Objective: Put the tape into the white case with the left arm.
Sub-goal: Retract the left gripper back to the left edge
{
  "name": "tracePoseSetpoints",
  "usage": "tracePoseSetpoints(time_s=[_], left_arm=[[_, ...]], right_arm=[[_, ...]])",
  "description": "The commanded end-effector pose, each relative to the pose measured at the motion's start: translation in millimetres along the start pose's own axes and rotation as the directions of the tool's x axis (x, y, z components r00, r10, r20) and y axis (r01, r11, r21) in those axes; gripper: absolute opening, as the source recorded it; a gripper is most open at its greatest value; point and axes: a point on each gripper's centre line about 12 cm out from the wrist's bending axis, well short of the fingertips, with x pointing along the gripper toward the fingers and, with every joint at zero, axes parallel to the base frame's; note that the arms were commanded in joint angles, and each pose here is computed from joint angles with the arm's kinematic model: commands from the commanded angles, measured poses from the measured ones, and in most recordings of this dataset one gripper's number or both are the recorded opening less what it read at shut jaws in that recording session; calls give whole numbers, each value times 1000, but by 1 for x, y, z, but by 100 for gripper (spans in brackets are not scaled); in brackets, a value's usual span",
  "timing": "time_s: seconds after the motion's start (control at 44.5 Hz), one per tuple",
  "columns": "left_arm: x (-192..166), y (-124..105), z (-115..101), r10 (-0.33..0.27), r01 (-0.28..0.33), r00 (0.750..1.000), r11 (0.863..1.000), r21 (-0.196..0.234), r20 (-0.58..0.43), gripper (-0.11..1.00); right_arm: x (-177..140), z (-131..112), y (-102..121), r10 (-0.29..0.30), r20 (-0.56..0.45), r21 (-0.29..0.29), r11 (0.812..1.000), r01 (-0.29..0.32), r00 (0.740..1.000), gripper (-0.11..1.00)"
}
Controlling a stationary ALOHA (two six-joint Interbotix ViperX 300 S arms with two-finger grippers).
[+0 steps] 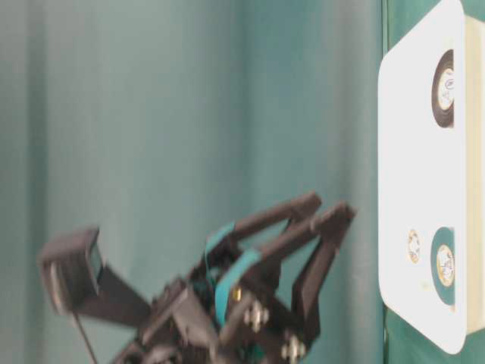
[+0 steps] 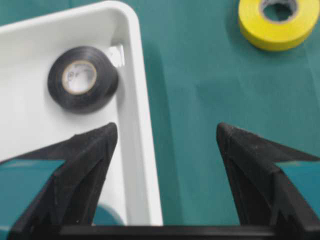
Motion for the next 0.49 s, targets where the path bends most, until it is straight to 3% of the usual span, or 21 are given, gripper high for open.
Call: tracePoseSetpoints(time_s=[0.0,0.225,0.472], left_arm=[[-17,0,6,18,-18,997,1000,-5,71,80],[-40,-9,-10,28,-27,988,1000,-14,149,80],[-58,-21,-31,8,-3,989,999,-36,146,77]], right_arm=[[1,3,0,-1,12,-1,1000,1,1000,-9],[1,3,0,0,12,-2,1000,0,1000,-9],[1,3,0,0,12,-3,1000,0,1000,-9]])
